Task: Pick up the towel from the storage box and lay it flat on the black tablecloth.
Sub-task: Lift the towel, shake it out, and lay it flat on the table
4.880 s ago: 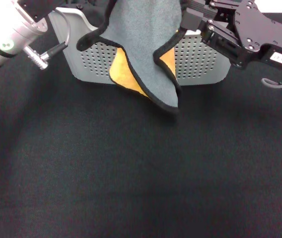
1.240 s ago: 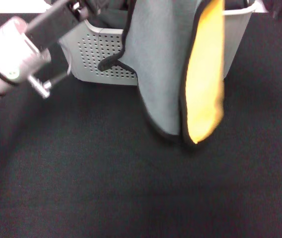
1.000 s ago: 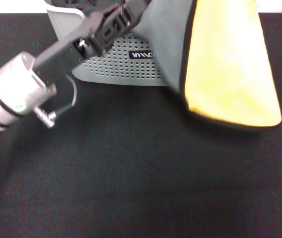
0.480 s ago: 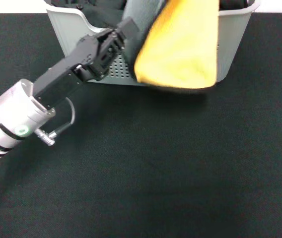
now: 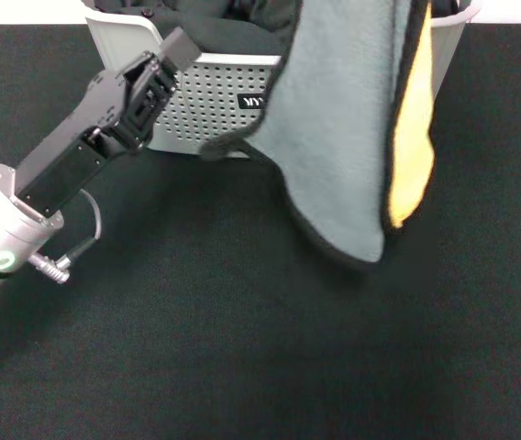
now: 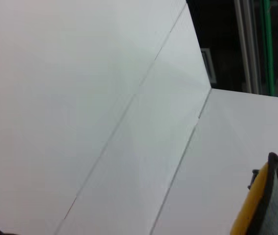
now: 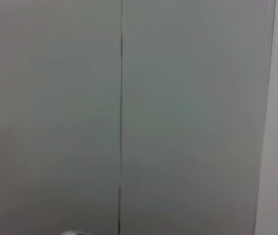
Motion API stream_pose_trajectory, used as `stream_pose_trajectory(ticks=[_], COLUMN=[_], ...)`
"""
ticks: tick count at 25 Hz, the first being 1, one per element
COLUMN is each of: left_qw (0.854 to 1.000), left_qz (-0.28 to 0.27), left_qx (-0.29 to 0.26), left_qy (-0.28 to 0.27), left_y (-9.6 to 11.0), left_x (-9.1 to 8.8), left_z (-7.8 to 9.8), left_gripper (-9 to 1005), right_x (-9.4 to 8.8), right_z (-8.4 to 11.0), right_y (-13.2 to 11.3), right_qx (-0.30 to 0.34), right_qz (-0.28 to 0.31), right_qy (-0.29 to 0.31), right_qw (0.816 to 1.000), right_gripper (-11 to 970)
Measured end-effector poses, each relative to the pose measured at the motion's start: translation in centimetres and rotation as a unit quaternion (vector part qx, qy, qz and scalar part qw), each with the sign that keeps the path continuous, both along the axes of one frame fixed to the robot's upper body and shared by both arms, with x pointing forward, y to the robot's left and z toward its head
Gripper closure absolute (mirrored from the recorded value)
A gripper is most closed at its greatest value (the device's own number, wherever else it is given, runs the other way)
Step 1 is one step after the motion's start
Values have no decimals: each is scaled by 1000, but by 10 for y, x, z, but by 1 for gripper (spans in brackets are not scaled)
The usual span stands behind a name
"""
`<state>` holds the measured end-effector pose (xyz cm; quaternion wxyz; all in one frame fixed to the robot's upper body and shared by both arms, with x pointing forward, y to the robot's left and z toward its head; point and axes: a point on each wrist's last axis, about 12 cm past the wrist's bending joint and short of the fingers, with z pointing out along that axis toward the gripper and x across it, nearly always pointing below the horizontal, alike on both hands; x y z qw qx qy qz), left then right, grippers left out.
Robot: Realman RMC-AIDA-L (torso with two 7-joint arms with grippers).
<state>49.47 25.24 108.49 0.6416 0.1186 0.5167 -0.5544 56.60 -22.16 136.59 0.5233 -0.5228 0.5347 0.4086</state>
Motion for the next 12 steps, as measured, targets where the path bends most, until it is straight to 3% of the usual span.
stream_pose_trajectory(ticks=[7, 12], left_qw=[994, 990], left_qz=[-102, -133], left_qx=[28, 44], left_qy=[-1, -10], left_y=[-24, -31], left_x=[-1, 5], left_z=[2, 7], left_gripper=[952, 937], right_x=[-7, -11], right_z=[8, 10], right_y=[8, 11], right_qx=[-41, -65], right_qz=[19, 33], right_qy=[-17, -20], right_qw=[999, 997], right_gripper=[956, 956])
